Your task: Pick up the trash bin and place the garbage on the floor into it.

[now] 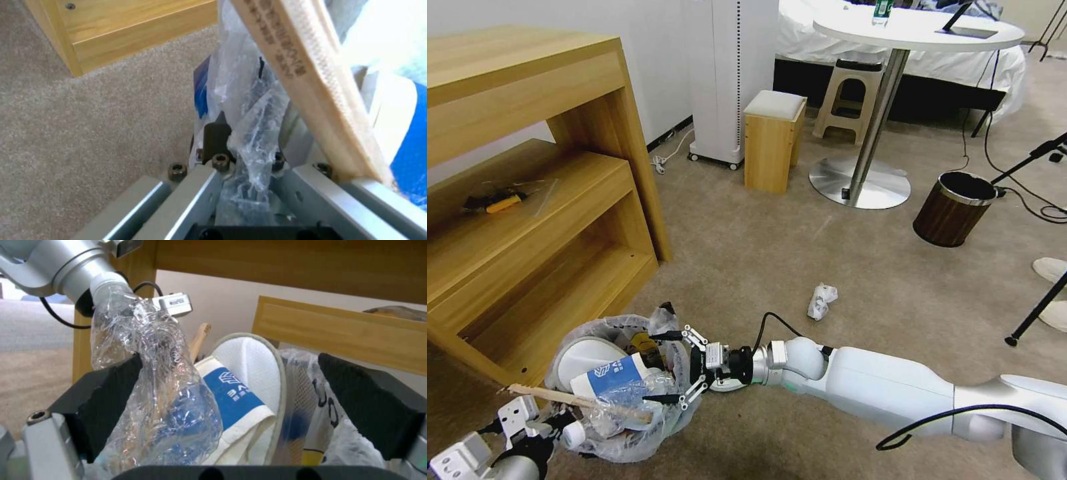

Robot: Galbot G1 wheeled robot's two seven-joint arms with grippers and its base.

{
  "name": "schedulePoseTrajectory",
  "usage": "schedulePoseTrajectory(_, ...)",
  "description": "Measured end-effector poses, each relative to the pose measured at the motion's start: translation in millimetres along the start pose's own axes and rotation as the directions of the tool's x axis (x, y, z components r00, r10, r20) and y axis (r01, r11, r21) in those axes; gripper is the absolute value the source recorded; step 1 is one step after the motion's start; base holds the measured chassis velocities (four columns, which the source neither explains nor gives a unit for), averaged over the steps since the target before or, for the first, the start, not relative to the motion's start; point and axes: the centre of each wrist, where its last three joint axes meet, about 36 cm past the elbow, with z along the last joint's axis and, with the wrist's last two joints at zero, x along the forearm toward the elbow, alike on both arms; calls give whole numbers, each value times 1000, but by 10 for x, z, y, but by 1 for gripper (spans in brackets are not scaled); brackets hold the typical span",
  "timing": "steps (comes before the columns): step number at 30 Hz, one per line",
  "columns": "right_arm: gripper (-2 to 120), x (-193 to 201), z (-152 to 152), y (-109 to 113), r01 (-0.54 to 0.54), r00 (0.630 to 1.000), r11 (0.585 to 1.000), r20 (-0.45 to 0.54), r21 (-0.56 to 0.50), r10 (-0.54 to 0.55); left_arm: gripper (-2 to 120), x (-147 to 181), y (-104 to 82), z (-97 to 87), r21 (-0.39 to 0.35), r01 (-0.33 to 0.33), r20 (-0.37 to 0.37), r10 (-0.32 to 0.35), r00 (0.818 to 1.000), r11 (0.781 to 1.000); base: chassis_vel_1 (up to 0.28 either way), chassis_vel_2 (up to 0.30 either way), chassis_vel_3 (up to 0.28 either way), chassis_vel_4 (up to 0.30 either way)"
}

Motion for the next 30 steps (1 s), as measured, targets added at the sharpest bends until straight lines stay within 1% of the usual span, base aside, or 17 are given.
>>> schedulePoseTrajectory(5,100,21,-12,-8,0,1000,1000,-3,2,0,0,-3,-8,-6,8,-5,-2,5,1000,1000,0,0,0,0)
schedulePoseTrajectory(12,100,28,-6,-15,-2,1000,1000,-7,2,2,0,26,-74,54,8,-18,-12,18,1000,1000,0,0,0,0)
schedulePoseTrajectory(23,100,-26,-13,-25,0,1000,1000,0,3,0,0,39,-78,59,1,-20,-13,20,1000,1000,0,0,0,0)
schedulePoseTrajectory(30,100,-27,-38,-63,-2,1000,1000,-3,7,2,0,45,-88,103,-5,-21,-24,21,999,1000,0,0,0,0)
